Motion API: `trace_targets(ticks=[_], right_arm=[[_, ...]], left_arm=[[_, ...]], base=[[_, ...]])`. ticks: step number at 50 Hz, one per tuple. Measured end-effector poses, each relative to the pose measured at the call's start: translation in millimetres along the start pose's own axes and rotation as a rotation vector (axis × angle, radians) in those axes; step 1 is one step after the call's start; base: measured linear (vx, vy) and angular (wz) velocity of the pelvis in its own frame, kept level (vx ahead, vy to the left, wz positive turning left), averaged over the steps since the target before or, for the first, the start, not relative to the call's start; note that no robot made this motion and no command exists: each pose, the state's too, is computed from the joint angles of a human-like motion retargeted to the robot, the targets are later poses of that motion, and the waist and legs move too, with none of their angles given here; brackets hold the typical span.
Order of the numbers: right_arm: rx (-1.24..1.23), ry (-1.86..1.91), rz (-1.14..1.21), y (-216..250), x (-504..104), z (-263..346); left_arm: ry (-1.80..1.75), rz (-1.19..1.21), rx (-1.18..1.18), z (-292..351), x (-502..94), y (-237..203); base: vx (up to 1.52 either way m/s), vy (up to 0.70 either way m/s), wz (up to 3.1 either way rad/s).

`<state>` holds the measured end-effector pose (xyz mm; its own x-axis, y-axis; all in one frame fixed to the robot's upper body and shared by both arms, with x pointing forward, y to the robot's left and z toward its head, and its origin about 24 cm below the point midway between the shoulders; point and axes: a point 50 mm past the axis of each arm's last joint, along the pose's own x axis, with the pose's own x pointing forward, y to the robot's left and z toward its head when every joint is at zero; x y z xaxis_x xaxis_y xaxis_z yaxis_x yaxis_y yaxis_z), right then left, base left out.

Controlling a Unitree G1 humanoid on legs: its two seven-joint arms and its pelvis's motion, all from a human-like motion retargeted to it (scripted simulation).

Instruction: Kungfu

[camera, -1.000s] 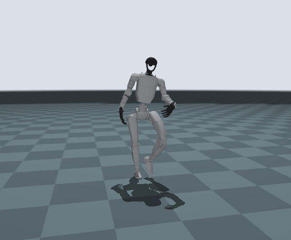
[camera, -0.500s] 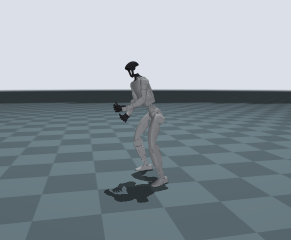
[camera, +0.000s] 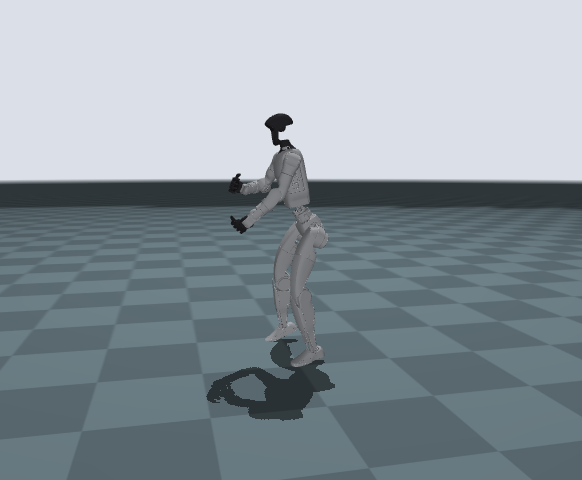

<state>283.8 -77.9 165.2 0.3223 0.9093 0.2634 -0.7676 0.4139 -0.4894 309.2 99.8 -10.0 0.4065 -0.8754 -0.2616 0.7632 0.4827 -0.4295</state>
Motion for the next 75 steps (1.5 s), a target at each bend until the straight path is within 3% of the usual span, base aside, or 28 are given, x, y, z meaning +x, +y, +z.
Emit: trace_targets(ticks=[5, 13, 18, 24, 38, 45, 50, 57, 62, 66, 68, 71, 75], right_arm=[[-0.222, -0.156, -0.094, -69.7, 29.5, 103.9], [-0.560, -0.356, -0.310, -146.9, 23.4, 257.0], [-0.803, -0.432, -0.507, -154.6, 4.4, 302.9], [-0.898, -0.521, -0.639, -153.3, -8.8, 299.4], [-0.612, -0.498, -0.607, -159.0, 2.4, 254.2], [-0.343, -0.489, -0.528, -144.9, 34.1, 207.3], [0.091, -0.485, -0.402, -106.0, 76.8, 139.7], [0.916, -0.516, -0.050, 10.8, 128.5, 38.2], [1.523, -0.504, -0.059, 110.1, 117.8, -36.0], [1.932, -0.476, -0.191, 142.5, 94.6, -67.6], [1.953, -0.471, -0.252, 148.1, 83.1, -79.8], [1.758, -0.399, -0.221, 134.5, 75.3, -82.7], [1.476, -0.439, -0.232, 83.6, 72.2, -61.4]], left_arm=[[0.154, 0.081, -0.224, -82.5, -13.8, -11.3], [0.334, -0.120, -0.522, -180.3, -32.8, -77.9], [0.398, -0.174, -0.528, -196.3, -45.2, -90.2], [0.395, -0.197, -0.526, -194.4, -54.4, -85.2], [0.335, -0.112, -0.510, -182.5, -52.6, -71.1], [0.092, -0.042, -0.490, -133.9, -16.3, -54.5], [-0.129, -0.069, -0.371, -71.4, 16.1, -46.0], [-0.409, -0.318, -0.159, 14.2, 60.6, -72.1], [-0.452, -0.524, -0.266, 8.5, 82.1, -107.6], [-0.463, -0.649, -0.380, -17.3, 82.1, -127.8], [-0.421, -0.595, -0.501, -40.9, 81.2, -130.2], [-0.418, -0.439, -0.680, -61.0, 81.2, -128.0], [-0.379, -0.361, -0.664, -63.2, 74.9, -116.2]], base=[[0.17, 0.35, -0.74], [0.14, -0.08, -0.08], [0.11, -0.15, 0.50], [0.13, 0.02, 0.62], [0.00, 0.03, -0.09], [-0.07, -0.04, -0.29], [-0.10, -0.08, -0.04], [-0.28, -0.06, 0.37], [-0.15, -0.12, 0.32], [-0.12, -0.12, 0.42], [-0.14, -0.05, 0.10], [-0.03, -0.10, 0.74], [0.08, -0.11, 0.76]])
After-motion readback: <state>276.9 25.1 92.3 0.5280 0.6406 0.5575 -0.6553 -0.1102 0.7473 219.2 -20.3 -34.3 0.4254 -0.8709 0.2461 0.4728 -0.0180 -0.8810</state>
